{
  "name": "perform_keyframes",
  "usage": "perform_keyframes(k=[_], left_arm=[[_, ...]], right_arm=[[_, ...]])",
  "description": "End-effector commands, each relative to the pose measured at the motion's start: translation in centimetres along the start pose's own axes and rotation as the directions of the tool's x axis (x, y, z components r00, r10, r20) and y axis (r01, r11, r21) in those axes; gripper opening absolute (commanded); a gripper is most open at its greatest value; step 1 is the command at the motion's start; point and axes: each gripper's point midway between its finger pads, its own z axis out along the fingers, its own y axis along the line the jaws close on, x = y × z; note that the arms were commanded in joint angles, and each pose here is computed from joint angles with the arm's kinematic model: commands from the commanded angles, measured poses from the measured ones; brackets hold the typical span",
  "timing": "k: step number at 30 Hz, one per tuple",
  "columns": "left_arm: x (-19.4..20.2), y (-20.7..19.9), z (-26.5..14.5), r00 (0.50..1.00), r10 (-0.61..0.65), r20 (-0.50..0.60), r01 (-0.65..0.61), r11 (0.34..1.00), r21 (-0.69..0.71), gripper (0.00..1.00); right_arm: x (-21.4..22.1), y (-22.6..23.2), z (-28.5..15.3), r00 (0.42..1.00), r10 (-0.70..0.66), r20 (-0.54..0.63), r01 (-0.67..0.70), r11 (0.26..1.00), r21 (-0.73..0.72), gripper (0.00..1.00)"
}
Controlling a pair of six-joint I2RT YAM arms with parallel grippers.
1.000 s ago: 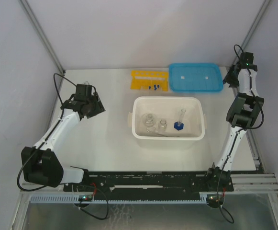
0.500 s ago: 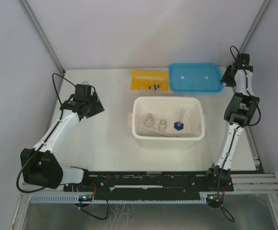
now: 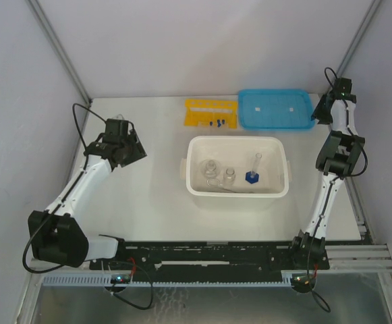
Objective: Organize the chemistry lab equipment
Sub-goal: Pick up the storage box lid at the center of the board.
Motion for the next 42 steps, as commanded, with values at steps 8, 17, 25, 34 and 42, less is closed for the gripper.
perform_keyframes(k=[8, 17, 25, 34, 42], left_arm=[[-0.3, 0.0, -0.9, 0.999, -0.023, 0.039, 0.022, 1.0, 0.012, 0.56], [0.1, 0.2, -1.0, 0.999, -0.036, 0.04, 0.035, 0.999, 0.015, 0.56], [0.6, 1.1, -1.2, 0.998, -0.045, 0.054, 0.045, 0.999, -0.008, 0.56], [0.7, 1.4, -1.5, 0.997, -0.047, 0.058, 0.047, 0.999, -0.005, 0.56], [-0.2, 0.0, -2.0, 0.997, -0.037, 0.069, 0.033, 0.998, 0.06, 0.56]], right_arm=[[-2.0, -0.3, -0.6, 0.999, 0.004, 0.049, -0.003, 1.0, -0.013, 0.31], [-0.4, -0.4, 0.1, 1.0, 0.01, -0.012, -0.01, 1.0, -0.015, 0.31], [1.3, 0.4, 0.8, 0.997, -0.019, -0.074, 0.019, 1.0, 0.0, 0.3], [1.4, 0.0, 0.7, 0.997, -0.002, -0.081, 0.002, 1.0, -0.004, 0.0], [1.1, 0.1, -1.3, 0.993, 0.106, -0.049, -0.107, 0.994, -0.037, 0.0]])
